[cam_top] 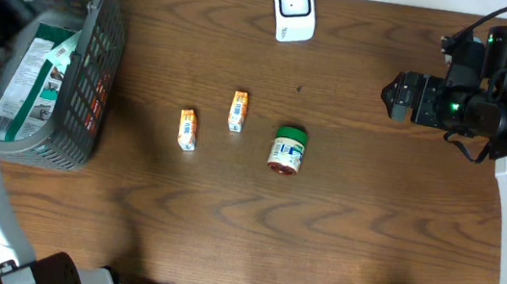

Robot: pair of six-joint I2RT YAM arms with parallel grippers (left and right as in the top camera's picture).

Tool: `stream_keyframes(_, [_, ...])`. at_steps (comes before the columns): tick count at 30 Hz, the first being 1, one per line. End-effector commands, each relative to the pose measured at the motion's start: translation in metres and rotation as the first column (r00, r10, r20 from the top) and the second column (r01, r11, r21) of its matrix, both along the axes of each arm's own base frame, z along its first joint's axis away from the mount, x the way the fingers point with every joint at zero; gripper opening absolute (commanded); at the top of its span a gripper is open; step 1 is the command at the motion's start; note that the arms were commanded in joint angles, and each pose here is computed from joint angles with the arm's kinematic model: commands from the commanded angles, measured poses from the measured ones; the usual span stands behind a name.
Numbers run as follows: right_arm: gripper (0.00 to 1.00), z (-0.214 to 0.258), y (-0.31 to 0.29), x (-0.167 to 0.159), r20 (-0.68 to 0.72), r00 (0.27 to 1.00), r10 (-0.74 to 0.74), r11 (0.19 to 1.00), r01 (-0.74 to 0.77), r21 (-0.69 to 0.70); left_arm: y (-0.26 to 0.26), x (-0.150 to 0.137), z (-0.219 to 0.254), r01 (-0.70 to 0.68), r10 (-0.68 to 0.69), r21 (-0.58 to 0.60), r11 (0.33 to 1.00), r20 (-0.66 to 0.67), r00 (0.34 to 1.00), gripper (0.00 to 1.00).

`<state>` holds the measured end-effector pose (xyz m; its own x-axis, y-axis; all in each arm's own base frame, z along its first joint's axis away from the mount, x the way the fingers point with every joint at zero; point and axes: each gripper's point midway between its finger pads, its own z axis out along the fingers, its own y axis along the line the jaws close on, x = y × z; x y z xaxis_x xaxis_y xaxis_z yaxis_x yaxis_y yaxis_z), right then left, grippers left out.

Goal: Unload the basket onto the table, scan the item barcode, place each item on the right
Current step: 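Reach into the basket and grasp a pale green wipes pack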

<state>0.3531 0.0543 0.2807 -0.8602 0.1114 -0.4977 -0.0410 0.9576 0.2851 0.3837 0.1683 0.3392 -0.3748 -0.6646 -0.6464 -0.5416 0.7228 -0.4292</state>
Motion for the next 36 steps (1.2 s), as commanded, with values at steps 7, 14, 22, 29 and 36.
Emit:
stream_keyframes(7, [0.99,0.005,0.002,0.002,0.017,1.000,0.017,1.000,-0.017,0.000,0.045,0.000,-0.059,0.013,-0.004,0.048,0.999,-0.180,0.984,0.76])
stream_keyframes(14, [0.99,0.005,0.002,0.002,0.017,1.000,0.017,1.000,-0.017,0.000,0.049,0.009,-0.143,0.057,-0.075,-0.060,0.997,-0.378,0.923,0.79])
stream_keyframes(22, [0.99,0.005,0.002,0.002,0.017,1.000,0.017,1.000,-0.017,0.000,0.052,0.024,-0.209,0.063,-0.128,-0.157,0.986,-0.453,0.882,0.81])
stream_keyframes(29, [0.99,0.005,0.002,0.002,0.017,1.000,0.017,1.000,-0.017,0.000,0.044,0.049,-0.231,0.093,-0.166,-0.188,0.978,-0.418,0.893,0.81])
stream_keyframes(36, [0.99,0.005,0.002,0.002,0.017,1.000,0.017,1.000,-0.017,0.000,0.048,0.068,-0.276,-0.012,-0.098,-0.246,0.969,-0.428,0.898,0.81])
